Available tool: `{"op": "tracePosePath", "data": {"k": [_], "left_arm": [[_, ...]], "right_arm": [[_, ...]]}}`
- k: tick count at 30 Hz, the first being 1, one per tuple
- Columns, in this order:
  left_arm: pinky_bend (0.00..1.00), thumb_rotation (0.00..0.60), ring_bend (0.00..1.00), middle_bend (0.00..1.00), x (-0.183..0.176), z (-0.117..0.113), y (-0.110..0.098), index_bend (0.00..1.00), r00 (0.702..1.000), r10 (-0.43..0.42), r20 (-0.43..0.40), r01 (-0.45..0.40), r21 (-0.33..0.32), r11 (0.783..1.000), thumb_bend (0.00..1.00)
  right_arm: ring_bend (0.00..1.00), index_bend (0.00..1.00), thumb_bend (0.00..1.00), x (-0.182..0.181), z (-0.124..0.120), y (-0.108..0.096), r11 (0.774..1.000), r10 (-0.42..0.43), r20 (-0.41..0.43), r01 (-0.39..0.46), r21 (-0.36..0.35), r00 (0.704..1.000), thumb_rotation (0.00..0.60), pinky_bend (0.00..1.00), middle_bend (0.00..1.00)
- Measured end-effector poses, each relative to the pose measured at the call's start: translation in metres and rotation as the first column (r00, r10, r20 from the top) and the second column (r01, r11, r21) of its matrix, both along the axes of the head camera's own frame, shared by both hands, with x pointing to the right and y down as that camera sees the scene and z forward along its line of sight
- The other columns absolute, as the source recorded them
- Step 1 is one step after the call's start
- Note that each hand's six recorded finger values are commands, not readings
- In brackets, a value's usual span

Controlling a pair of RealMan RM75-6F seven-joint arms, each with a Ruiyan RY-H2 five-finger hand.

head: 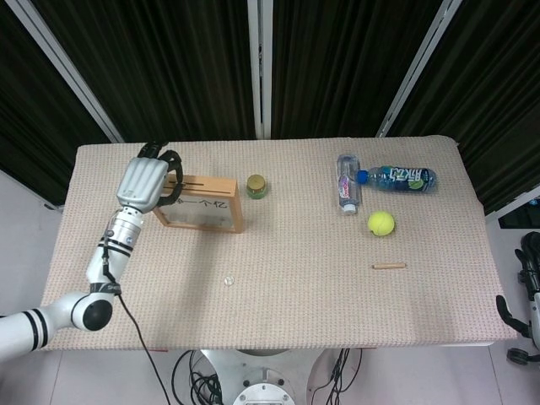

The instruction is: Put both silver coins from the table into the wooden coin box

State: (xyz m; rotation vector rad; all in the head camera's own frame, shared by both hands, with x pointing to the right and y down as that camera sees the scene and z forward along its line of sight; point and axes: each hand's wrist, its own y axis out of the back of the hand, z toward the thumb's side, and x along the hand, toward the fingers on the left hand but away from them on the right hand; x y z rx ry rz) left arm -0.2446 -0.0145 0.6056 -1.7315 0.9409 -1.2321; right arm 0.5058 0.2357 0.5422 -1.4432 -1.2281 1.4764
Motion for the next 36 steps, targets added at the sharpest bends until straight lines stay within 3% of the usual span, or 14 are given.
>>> {"op": "tracePosePath", "data": {"k": [4, 6, 10, 14, 23, 27, 30, 36], "left_arm": [[0.14, 0.600, 0.09, 0.29, -0.001, 0.003, 0.000, 0.60, 1.000, -0.007, 0.008, 0.007, -0.008, 1.000, 0.43], [0.14, 0.600, 0.09, 0.29, -0.002, 0.005, 0.000, 0.50, 1.000, -0.007, 0.012, 0.007, -0.012, 1.000, 0.43], [0.13, 0.600, 0.09, 0.26, -0.002, 0.006, 0.001, 0.18, 1.000, 0.005, 0.014, -0.004, -0.022, 1.000, 0.42], [0.13, 0.600, 0.09, 0.25, -0.003, 0.003, 0.002, 0.09, 1.000, 0.020, 0.011, -0.020, -0.014, 1.000, 0.41], [0.13, 0.600, 0.09, 0.25, 0.000, -0.019, 0.011, 0.09, 0.999, 0.042, -0.020, -0.041, 0.061, 0.997, 0.40], [0.15, 0.600, 0.09, 0.25, -0.001, -0.037, 0.026, 0.15, 0.997, 0.066, -0.046, -0.060, 0.113, 0.992, 0.40], [0.16, 0.600, 0.10, 0.26, -0.009, -0.046, 0.045, 0.21, 0.995, 0.087, -0.046, -0.080, 0.139, 0.987, 0.39], [0.19, 0.600, 0.13, 0.30, -0.051, -0.056, 0.107, 0.36, 0.997, 0.077, -0.022, -0.073, 0.143, 0.987, 0.39]], "right_arm": [[0.00, 0.00, 0.33, 0.000, 0.001, 0.001, 1.000, 0.001, 0.001, -0.001, -0.005, 1.000, 0.600, 0.00, 0.00], [0.00, 0.00, 0.33, 0.001, 0.001, 0.001, 1.000, 0.003, 0.001, -0.003, -0.004, 1.000, 0.600, 0.00, 0.00], [0.00, 0.00, 0.33, 0.002, 0.000, 0.000, 1.000, 0.007, 0.000, -0.007, 0.000, 1.000, 0.600, 0.00, 0.00], [0.00, 0.00, 0.33, 0.002, 0.000, -0.001, 1.000, 0.007, -0.001, -0.007, 0.000, 1.000, 0.600, 0.00, 0.00], [0.00, 0.00, 0.33, 0.000, 0.000, -0.001, 1.000, 0.000, -0.002, 0.000, -0.002, 1.000, 0.600, 0.00, 0.00], [0.00, 0.00, 0.33, -0.001, -0.001, -0.001, 1.000, -0.002, -0.001, 0.002, 0.001, 1.000, 0.600, 0.00, 0.00], [0.00, 0.00, 0.33, -0.001, 0.000, 0.001, 1.000, 0.001, -0.001, -0.001, -0.001, 1.000, 0.600, 0.00, 0.00], [0.00, 0.00, 0.33, 0.002, -0.001, 0.002, 1.000, 0.006, -0.002, -0.006, 0.003, 1.000, 0.600, 0.00, 0.00]]}}
